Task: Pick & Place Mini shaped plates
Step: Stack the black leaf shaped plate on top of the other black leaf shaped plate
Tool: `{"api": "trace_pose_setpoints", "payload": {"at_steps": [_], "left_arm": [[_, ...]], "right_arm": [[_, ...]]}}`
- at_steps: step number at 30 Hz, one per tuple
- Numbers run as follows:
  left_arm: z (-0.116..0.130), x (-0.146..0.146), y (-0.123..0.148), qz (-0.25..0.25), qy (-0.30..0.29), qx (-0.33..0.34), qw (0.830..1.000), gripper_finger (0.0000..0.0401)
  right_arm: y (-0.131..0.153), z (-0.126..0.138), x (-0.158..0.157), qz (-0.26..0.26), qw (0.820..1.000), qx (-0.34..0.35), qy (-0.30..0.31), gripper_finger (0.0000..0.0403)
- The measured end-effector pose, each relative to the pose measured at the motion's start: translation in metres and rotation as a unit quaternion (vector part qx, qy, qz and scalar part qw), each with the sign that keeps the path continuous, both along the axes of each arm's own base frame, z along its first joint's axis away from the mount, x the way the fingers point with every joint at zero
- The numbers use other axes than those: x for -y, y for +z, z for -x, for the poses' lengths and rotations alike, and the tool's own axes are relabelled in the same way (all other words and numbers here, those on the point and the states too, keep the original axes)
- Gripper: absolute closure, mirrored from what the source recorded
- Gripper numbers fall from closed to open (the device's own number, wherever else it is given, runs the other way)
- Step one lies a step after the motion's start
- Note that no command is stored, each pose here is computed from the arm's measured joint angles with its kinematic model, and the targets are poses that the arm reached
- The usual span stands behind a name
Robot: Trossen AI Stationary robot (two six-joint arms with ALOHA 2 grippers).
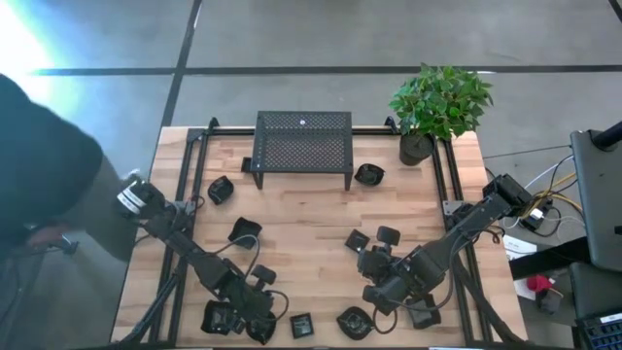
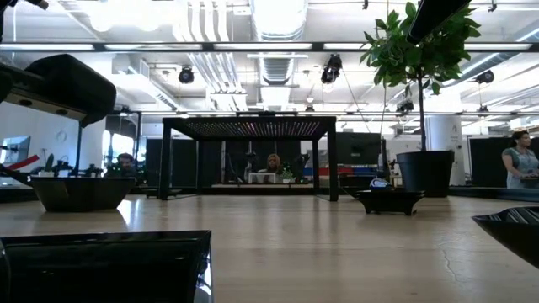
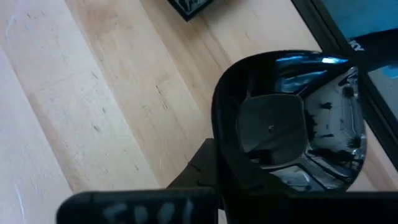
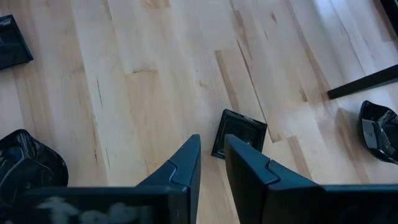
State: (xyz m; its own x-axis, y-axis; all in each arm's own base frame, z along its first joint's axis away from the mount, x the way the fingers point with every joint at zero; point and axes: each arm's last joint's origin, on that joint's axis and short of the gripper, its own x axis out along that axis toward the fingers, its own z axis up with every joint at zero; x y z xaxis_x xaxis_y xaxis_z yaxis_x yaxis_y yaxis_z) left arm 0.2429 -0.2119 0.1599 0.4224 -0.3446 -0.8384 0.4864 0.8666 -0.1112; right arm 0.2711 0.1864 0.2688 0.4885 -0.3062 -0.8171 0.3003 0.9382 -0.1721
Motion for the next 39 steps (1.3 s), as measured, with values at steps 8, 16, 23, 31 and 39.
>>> {"api": "trace_pose_setpoints", "payload": {"at_steps": [8,16,23,31,39], "left_arm": [[0.000,-0.007,0.013,-0.001,0.021,0.020,1.000,0.0401],[-0.002,-0.019,0.028,0.000,0.060,0.039,0.997,0.0401],[-0.006,-0.031,0.034,0.011,0.118,0.039,0.992,0.0401],[-0.009,-0.042,0.040,0.009,0.189,0.052,0.981,0.0401],[-0.012,-0.056,0.048,-0.018,0.293,0.097,0.951,0.0401]], "right_arm": [[0.000,0.000,0.000,0.000,1.000,0.000,0.000,0.0335],[0.000,0.000,0.000,0.001,1.000,-0.001,0.002,0.0335],[0.000,0.000,0.000,0.005,1.000,-0.003,0.009,0.0335],[0.000,0.000,0.000,0.006,1.000,-0.004,0.011,0.0335],[0.001,0.000,0.001,0.017,1.000,0.004,0.007,0.0335]]}}
